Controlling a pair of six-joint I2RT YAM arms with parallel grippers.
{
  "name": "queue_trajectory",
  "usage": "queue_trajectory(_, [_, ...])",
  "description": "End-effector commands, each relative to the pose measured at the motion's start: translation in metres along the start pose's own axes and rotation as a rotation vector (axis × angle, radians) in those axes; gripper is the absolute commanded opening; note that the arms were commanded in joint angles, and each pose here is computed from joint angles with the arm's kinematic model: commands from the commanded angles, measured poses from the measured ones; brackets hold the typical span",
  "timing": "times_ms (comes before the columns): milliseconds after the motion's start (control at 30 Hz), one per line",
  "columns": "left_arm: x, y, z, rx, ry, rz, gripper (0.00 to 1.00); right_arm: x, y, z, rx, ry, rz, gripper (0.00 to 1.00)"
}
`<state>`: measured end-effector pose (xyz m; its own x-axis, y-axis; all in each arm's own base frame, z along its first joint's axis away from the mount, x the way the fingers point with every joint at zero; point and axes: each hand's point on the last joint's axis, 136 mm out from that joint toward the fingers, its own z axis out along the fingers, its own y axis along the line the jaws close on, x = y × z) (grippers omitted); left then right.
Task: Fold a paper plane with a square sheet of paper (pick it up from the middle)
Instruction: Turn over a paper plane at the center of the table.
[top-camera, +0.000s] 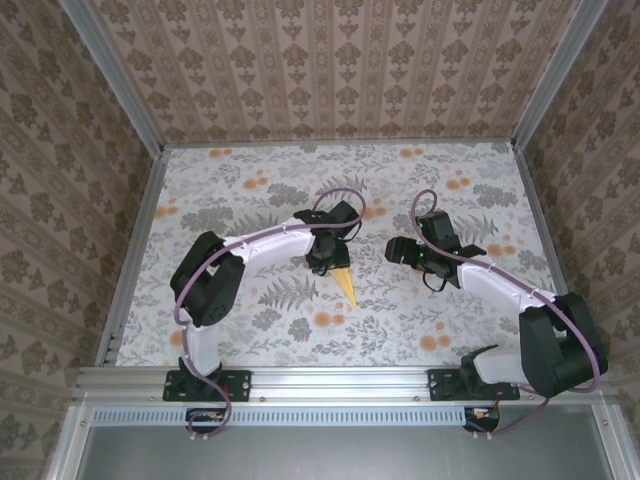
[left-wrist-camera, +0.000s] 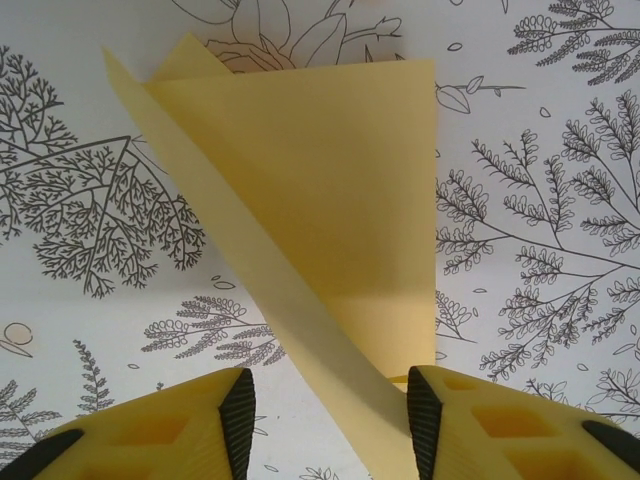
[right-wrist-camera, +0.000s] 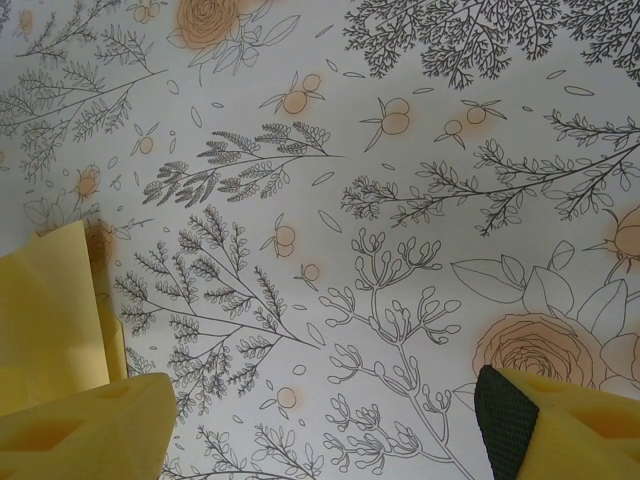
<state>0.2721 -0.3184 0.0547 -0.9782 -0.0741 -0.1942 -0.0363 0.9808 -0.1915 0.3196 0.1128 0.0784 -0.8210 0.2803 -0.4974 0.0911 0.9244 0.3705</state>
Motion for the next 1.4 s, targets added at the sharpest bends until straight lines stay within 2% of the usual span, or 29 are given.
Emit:
queue_trajectory(0, [-0.002,0.002,-0.009,-0.021,-0.014,-0.037,0.44,-0.002,0.0,-0.004,-0.009,-0.012,0.02,0.81])
queue_trajectory(300, [-0.002,0.007,-0.01,-0.011,-0.026,-0.06,0.3,-0.001,0.0,-0.002,-0.009,-0.004,0.024,0.81])
queue_trajectory(500, [-0.001,0.006,-0.005,0.016,-0.006,-0.058,0.1,-0.002,0.005,-0.002,-0.038,-0.011,0.021,0.81])
queue_trajectory(633, [-0.013,-0.004,-0.019,0.083,-0.06,0.002,0.0,-0.005,0.014,-0.006,-0.101,-0.033,0.017,0.81])
queue_trajectory(867, [-0.031,-0.024,-0.061,0.339,-0.205,0.1,0.0,-0.014,0.038,-0.028,-0.238,-0.096,0.008,0.81])
queue_trajectory(967, [-0.031,-0.032,-0.066,0.47,-0.219,0.101,0.0,-0.013,0.049,-0.036,-0.294,-0.087,0.021,0.81])
queue_trajectory(1167, [-0.026,-0.042,-0.046,0.666,-0.154,0.043,0.0,0.003,0.071,-0.037,-0.358,-0.017,0.03,0.76])
queue_trajectory(1367, [-0.019,-0.04,-0.019,0.699,-0.111,0.016,0.0,0.029,0.087,-0.025,-0.311,0.066,-0.018,0.61])
